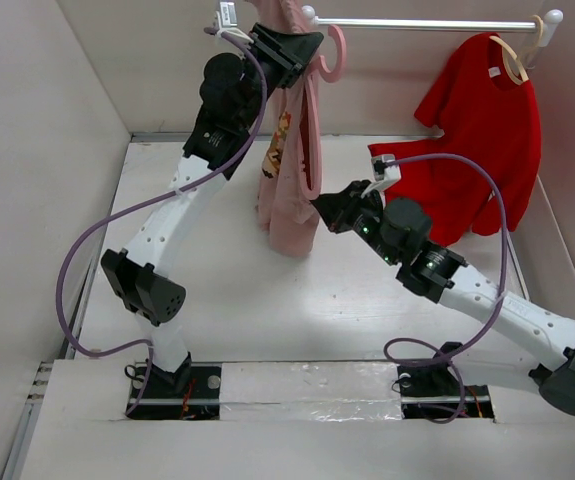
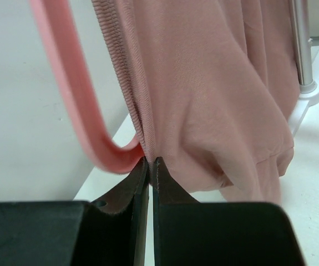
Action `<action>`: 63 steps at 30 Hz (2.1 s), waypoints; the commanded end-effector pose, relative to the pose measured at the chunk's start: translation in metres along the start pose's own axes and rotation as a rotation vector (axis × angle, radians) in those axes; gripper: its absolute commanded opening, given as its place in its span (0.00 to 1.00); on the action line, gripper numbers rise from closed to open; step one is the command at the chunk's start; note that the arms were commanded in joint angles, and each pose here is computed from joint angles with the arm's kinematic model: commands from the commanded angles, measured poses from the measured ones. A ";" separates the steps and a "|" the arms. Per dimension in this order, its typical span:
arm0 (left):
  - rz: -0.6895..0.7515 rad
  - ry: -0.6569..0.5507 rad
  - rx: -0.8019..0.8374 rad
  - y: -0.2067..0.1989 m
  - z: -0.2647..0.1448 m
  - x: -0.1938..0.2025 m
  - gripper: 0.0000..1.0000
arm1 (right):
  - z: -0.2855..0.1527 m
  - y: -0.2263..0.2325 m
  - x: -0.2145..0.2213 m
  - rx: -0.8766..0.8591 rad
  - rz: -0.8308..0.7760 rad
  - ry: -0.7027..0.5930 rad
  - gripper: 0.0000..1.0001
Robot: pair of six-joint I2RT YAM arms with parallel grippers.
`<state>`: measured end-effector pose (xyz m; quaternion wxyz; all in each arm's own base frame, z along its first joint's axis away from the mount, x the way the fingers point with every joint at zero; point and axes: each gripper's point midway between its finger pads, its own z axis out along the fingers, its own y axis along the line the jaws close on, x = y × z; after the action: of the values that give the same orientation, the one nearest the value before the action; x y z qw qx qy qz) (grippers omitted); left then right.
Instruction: Place the t-shirt on the hanger
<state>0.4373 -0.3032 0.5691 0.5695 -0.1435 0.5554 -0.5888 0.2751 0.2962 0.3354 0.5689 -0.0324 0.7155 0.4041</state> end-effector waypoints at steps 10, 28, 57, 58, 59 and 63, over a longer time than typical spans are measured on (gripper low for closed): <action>-0.014 -0.602 0.465 -0.158 -0.076 -0.163 0.00 | -0.067 -0.052 0.172 0.084 -0.098 0.668 0.00; 0.263 -0.472 0.350 -0.102 -0.066 -0.103 0.00 | -0.113 0.017 0.056 -0.022 -0.097 0.633 0.00; 0.017 -0.103 0.019 0.061 -0.112 0.002 0.00 | -0.076 0.093 0.036 -0.295 -0.109 0.677 0.00; 0.032 -0.110 0.014 0.062 -0.111 0.000 0.00 | -0.080 0.093 0.034 -0.294 -0.109 0.680 0.00; 0.035 -0.113 0.014 0.060 -0.111 -0.001 0.00 | -0.078 0.094 0.026 -0.283 -0.112 0.650 0.00; 0.008 -0.013 0.037 0.053 -0.103 0.024 0.00 | -0.057 0.113 -0.005 -0.296 -0.078 0.524 0.00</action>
<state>0.3914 -0.2551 0.4186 0.5453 -0.1732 0.6016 -0.5575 0.1778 0.3296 0.3539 0.3331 -0.2476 0.8077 0.4189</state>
